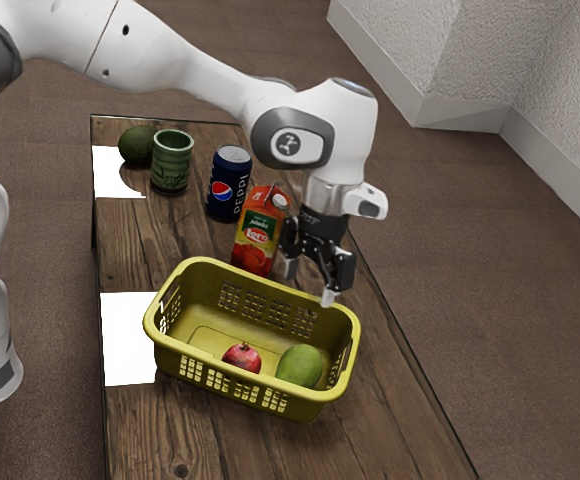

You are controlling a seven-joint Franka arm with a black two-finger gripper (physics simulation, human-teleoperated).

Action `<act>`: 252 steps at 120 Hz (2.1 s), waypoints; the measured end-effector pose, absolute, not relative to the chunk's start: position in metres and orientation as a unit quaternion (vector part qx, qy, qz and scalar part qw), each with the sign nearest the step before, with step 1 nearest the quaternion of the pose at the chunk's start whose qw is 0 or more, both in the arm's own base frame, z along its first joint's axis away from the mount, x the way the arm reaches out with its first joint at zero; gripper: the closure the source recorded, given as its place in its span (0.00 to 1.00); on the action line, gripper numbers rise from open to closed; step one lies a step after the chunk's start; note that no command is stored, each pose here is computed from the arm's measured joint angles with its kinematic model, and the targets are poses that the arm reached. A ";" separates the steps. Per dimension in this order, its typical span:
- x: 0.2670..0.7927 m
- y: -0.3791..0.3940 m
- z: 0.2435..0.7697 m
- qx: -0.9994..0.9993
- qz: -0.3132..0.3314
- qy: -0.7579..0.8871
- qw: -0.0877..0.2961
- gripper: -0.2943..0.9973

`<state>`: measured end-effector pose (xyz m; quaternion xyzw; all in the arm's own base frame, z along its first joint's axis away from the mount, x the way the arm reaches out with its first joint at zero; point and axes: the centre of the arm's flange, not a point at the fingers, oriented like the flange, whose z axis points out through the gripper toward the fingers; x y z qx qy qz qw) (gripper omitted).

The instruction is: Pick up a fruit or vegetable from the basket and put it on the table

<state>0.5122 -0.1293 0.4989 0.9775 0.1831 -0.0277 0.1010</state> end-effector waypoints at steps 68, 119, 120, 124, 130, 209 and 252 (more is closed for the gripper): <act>0.425 -0.195 0.529 0.983 0.001 0.147 0.107 0.23; 0.416 -0.231 0.539 0.975 -0.026 0.160 0.152 0.23; 0.418 -0.230 0.541 0.973 -0.029 0.167 0.158 0.23; 0.427 -0.218 0.544 0.960 -0.043 0.207 0.183 0.23; 0.436 -0.205 0.544 0.944 -0.060 0.256 0.201 0.23; 0.376 -0.146 0.528 0.845 -0.095 0.501 0.163 0.23; 0.384 -0.155 0.486 0.824 -0.118 0.541 0.120 0.23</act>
